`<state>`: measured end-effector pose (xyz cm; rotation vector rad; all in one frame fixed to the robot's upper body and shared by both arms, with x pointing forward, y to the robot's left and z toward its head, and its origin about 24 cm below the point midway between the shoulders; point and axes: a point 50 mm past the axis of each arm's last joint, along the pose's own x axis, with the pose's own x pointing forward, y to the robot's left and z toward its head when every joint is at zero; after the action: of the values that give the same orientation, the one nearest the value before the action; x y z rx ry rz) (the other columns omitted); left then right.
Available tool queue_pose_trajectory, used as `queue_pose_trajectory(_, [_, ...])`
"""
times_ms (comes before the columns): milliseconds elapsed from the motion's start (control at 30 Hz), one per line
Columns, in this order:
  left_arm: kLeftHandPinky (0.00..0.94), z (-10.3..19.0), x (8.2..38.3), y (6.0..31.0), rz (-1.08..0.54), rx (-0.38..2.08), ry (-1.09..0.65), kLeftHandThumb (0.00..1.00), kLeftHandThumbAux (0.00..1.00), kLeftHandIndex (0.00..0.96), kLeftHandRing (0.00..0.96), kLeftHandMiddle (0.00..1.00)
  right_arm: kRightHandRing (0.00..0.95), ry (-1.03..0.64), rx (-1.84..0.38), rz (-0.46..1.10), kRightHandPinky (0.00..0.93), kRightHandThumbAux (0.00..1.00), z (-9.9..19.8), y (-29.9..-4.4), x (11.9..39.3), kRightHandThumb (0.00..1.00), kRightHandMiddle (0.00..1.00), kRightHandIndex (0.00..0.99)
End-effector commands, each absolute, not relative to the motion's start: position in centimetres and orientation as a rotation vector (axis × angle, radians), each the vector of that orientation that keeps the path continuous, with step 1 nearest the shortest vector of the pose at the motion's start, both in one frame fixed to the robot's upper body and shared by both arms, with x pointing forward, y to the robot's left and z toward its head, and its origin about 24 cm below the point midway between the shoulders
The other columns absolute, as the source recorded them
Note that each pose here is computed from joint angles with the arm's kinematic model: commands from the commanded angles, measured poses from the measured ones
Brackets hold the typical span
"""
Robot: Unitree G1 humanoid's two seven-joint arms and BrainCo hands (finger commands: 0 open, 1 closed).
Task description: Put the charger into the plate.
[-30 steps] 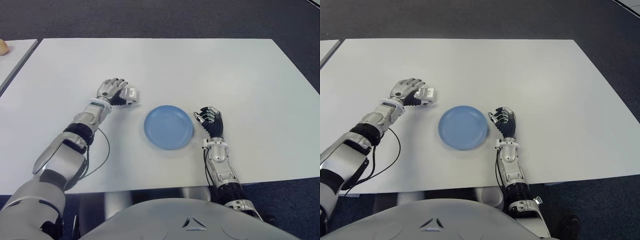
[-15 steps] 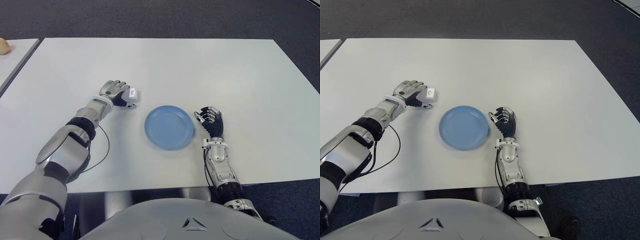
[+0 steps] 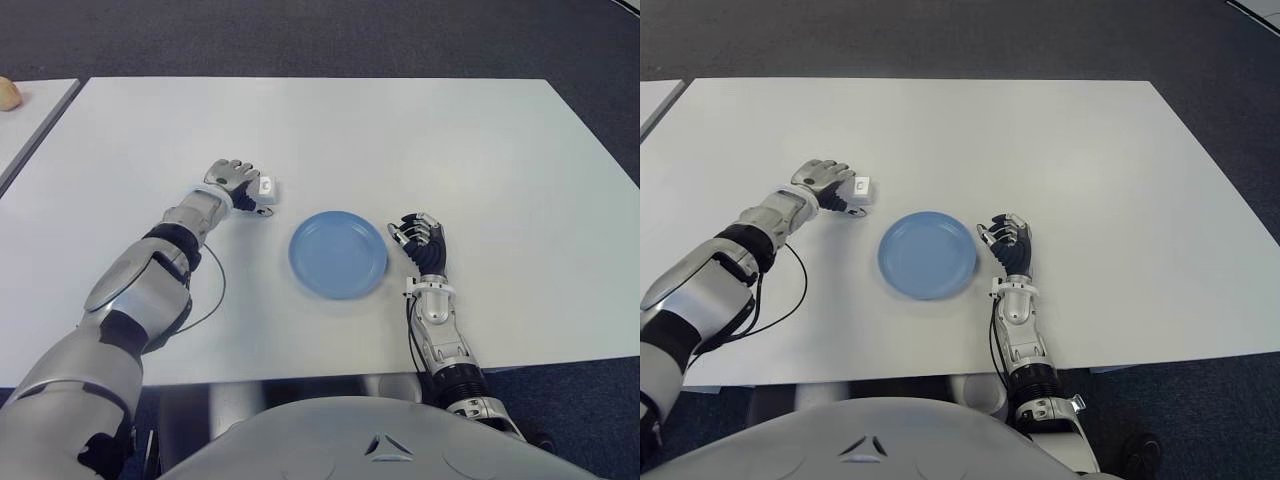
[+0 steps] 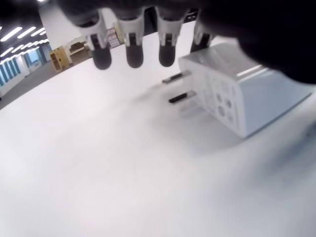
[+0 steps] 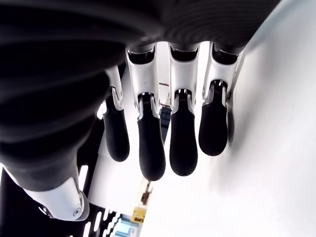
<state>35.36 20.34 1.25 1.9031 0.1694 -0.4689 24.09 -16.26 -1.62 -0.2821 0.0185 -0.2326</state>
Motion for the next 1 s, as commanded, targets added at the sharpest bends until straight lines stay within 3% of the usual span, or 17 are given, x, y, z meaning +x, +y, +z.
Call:
queue_pose_trajectory(33, [0.000,-1.7,33.3,20.6,-0.602,1.939,0.288,0.603,0.318,0.000,0.000,0.000,0.584,0.060,-0.279,-0.235,0.585,0.733,-2.3,-16.4,23.8,0.704,0.570,0.426])
queue_pose_trajectory(300, [0.000,-1.9,33.2,20.7,-0.585,1.933,0.306,0.597,0.370,0.000,0.000,0.000,0.585,0.056,-0.279,-0.238,0.586,0.732,-2.3,-16.5,23.8,0.705,0.572,0.427])
queue_pose_trajectory(500, [0.000,-1.8,33.3,20.9,-0.548,1.910,0.311,0.645,0.434,0.000,0.000,0.000,0.586,0.050,-0.277,-0.238,0.585,0.732,-2.3,-16.6,23.7,0.704,0.573,0.427])
queue_pose_trajectory(700, [0.094,-1.6,33.4,21.2,-0.504,1.891,0.333,0.720,0.468,0.007,0.105,0.085,0.588,0.049,-0.272,-0.239,0.589,0.732,-2.3,-16.6,23.8,0.704,0.577,0.427])
queue_pose_trajectory(900, [0.321,-1.3,33.5,21.8,-0.419,1.860,0.337,0.748,0.537,0.211,0.260,0.260,0.584,0.052,-0.265,-0.240,0.579,0.732,-2.2,-16.6,23.8,0.704,0.572,0.427])
queue_pose_trajectory(967, [0.413,-1.3,33.4,22.1,-0.403,1.852,0.329,0.735,0.630,0.338,0.366,0.370,0.584,0.050,-0.265,-0.240,0.580,0.732,-2.2,-16.6,23.8,0.705,0.572,0.426])
queue_pose_trajectory(1000, [0.429,-1.3,33.4,22.1,-0.397,1.848,0.323,0.756,0.637,0.355,0.385,0.389,0.584,0.050,-0.265,-0.240,0.580,0.732,-2.2,-16.6,23.8,0.705,0.572,0.426])
